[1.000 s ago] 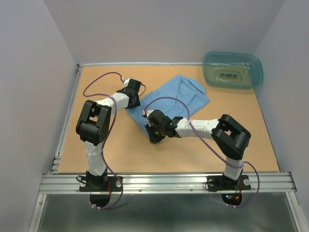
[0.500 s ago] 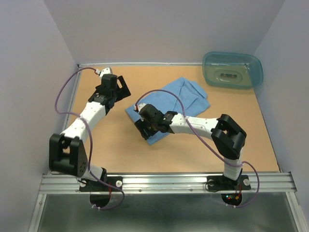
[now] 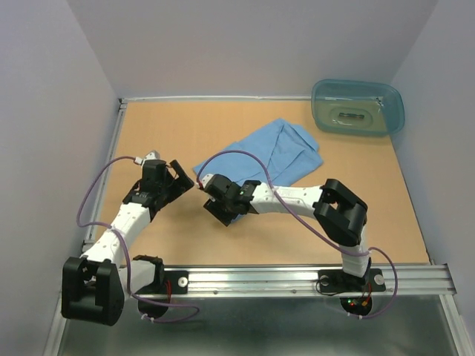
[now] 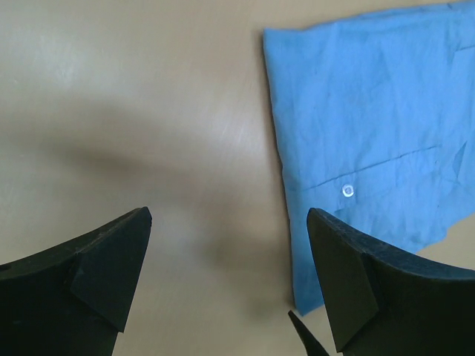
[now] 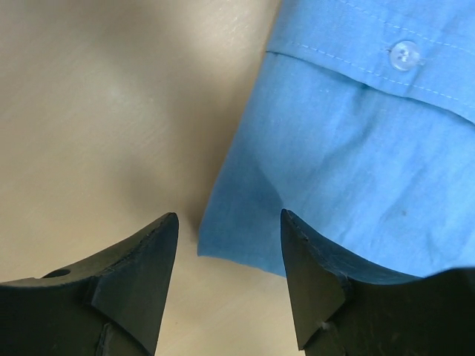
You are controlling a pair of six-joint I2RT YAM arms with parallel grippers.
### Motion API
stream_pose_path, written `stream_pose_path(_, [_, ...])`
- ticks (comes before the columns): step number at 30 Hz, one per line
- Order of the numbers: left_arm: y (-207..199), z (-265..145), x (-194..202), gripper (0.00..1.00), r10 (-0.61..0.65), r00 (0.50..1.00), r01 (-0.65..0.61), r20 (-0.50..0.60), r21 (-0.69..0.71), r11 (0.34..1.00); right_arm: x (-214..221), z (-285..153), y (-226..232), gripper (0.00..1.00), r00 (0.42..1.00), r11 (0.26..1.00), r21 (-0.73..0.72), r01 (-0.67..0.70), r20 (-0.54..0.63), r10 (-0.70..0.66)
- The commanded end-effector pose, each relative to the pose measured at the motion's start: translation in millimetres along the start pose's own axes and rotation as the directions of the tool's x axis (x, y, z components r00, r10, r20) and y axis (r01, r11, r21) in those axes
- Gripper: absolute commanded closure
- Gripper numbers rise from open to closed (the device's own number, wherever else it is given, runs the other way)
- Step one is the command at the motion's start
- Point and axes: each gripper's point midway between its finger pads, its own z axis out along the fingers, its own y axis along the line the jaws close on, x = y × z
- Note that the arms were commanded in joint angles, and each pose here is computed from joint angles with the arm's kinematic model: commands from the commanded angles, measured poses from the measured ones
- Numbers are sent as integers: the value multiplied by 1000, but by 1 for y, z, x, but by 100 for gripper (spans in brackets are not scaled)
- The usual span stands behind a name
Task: Fold and stack the long sleeve shirts
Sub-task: Fold the shirt
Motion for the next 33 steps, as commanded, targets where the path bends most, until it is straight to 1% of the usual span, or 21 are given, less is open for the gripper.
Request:
stream_pose_path(1, [-12,-2,10,3,-53,998,55,-25,86,995,-19,1,2,38,999,999,19,34,31,-35])
stream_pose_path(5, [-7,7,28,4,-69,995,75,-76,92,993,-14,11,-1,39,999,998,50,41,8,-42])
stream_pose_path(8, [-5,11,38,5,-79,991,90,-106,98,991,-10,18,-10,46,999,993,106,44,-4,-44])
stream_pose_path(9, [-5,12,39,6,-89,990,100,-112,99,990,-7,21,-12,54,999,992,119,49,-14,-47])
stream_pose_path(11, [-6,14,44,6,-92,988,107,-125,115,988,-7,22,-17,64,999,988,150,47,-14,-45])
stream_pose_path(12, [-6,14,46,6,-95,987,110,-131,115,987,-8,22,-17,75,999,987,153,46,-11,-45])
stream_pose_path(15, [-6,15,49,7,-95,985,113,-147,121,986,-14,19,-16,90,999,988,147,40,3,-41])
stream_pose_path(16, [-9,15,48,7,-98,985,117,-144,130,985,-20,15,-15,98,999,990,138,31,20,-34])
stream_pose_path(19, [-20,14,42,7,-115,984,138,-136,170,976,-36,4,-9,99,998,995,103,-3,68,-4])
stream_pose_path(24, [-33,16,41,7,-146,976,179,-162,216,960,-63,-10,3,99,986,998,-7,-68,151,69])
stream_pose_path(30, [-48,27,39,7,-202,960,248,-196,249,936,-86,-22,11,99,967,989,-91,-116,218,134])
stream_pose_path(31, [-53,29,35,8,-209,960,256,-188,274,927,-87,-22,13,99,965,988,-101,-121,222,141])
stream_pose_path(33, [-56,34,36,9,-218,955,269,-202,279,922,-88,-21,12,99,962,985,-110,-136,223,158])
